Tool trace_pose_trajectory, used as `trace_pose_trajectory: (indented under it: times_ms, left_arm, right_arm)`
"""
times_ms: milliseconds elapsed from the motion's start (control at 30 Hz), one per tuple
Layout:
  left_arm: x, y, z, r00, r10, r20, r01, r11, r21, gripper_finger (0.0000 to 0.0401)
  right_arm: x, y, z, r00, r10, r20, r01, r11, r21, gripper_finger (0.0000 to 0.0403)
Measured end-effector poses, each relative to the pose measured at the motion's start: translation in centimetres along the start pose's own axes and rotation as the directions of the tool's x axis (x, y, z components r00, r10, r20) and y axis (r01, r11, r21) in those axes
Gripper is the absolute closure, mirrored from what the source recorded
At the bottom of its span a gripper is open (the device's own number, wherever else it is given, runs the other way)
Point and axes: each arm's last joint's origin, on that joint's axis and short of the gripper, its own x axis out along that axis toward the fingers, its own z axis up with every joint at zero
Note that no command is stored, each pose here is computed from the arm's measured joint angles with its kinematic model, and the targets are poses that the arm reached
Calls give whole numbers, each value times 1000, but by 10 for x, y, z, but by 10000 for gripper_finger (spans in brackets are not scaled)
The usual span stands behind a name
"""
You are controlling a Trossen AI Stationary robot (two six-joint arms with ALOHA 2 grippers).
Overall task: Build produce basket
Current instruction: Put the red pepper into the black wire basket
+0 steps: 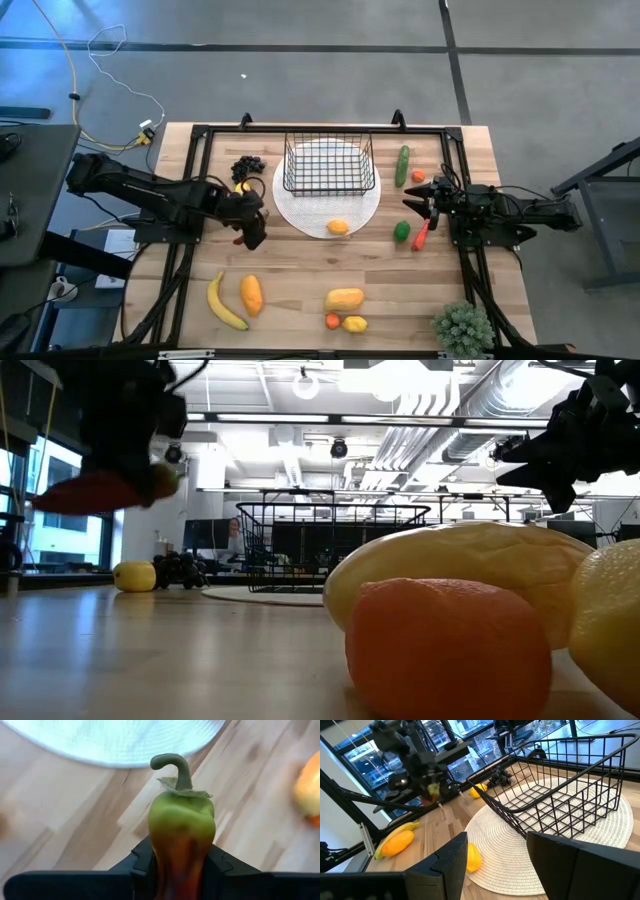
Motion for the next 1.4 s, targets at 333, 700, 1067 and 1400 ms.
trace_pose_trajectory:
  times_ms: [333,700,1067,1400]
  left_arm:
    - [-39,-23,30,978,-45,205,44,999,12,325]
    - [-78,-28,70,903,-23,429,-17,996,90,325]
    - [-84,-5,130,735,-31,678,-95,985,147,325]
    - [-43,25,178,690,50,723,-98,995,24,325]
  right_arm:
    - [0,0,0,1000,0,0,0,1000,0,217]
    - [0,0,0,1000,0,0,0,1000,-1,217]
    - [0,0,0,1000,0,0,0,998,-59,217]
    - [0,0,0,1000,0,0,0,1000,28,217]
